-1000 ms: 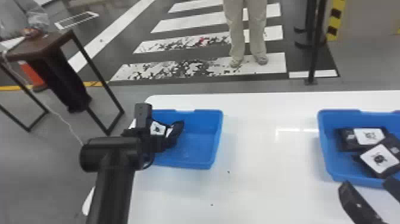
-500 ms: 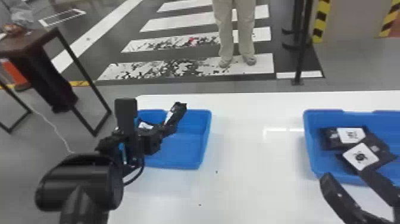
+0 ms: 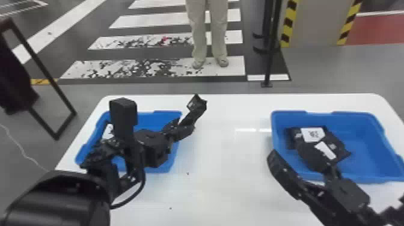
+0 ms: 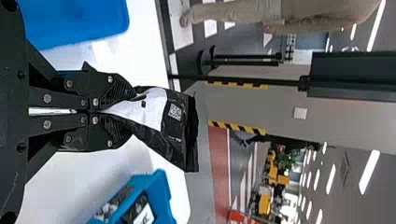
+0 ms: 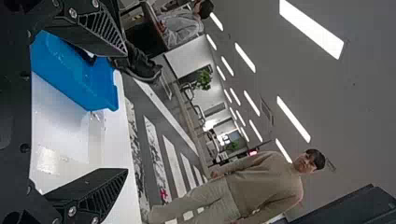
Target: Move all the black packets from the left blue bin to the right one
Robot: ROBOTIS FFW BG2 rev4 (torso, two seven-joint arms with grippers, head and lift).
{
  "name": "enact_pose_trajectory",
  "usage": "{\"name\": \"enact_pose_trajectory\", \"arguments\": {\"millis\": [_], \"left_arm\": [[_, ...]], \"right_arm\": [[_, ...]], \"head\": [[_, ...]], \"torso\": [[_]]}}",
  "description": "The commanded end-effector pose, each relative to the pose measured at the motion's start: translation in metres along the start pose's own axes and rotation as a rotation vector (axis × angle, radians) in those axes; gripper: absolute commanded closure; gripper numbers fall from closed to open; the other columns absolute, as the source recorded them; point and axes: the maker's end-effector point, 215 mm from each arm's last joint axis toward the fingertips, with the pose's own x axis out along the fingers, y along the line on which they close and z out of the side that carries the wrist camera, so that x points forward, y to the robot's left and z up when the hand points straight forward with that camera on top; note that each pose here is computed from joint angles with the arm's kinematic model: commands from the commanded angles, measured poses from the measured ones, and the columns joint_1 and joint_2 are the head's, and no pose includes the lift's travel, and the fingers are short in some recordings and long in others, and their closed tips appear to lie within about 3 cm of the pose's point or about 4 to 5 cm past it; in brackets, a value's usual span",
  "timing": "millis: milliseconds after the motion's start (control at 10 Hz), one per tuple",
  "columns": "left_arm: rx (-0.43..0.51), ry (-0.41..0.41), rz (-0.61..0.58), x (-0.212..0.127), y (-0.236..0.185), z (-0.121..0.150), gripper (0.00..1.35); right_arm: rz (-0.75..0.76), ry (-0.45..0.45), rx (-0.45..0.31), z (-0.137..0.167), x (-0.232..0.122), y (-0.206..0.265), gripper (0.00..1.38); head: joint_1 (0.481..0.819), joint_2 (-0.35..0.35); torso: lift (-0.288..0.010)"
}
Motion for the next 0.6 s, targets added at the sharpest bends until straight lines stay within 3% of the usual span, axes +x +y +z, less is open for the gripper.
{"name": "enact_pose_trajectory", "arguments": {"millis": [0, 500], "left_arm": [[-0.007, -0.009, -0.083, 0.011, -0.04, 0.003, 1.19], [-0.02, -0.021, -0.267, 0.028, -0.124, 0.013, 1.19]], "right_arm": [[0.048, -0.009, 0.037, 0.001, 0.016, 0.013, 0.14], [0.078, -0.034, 0.065, 0.014, 0.045, 0.006, 0.15]], "head": [[0.695, 0.115], [0.695, 0.015]], "torso": [[-0.14], [-0.14]]}}
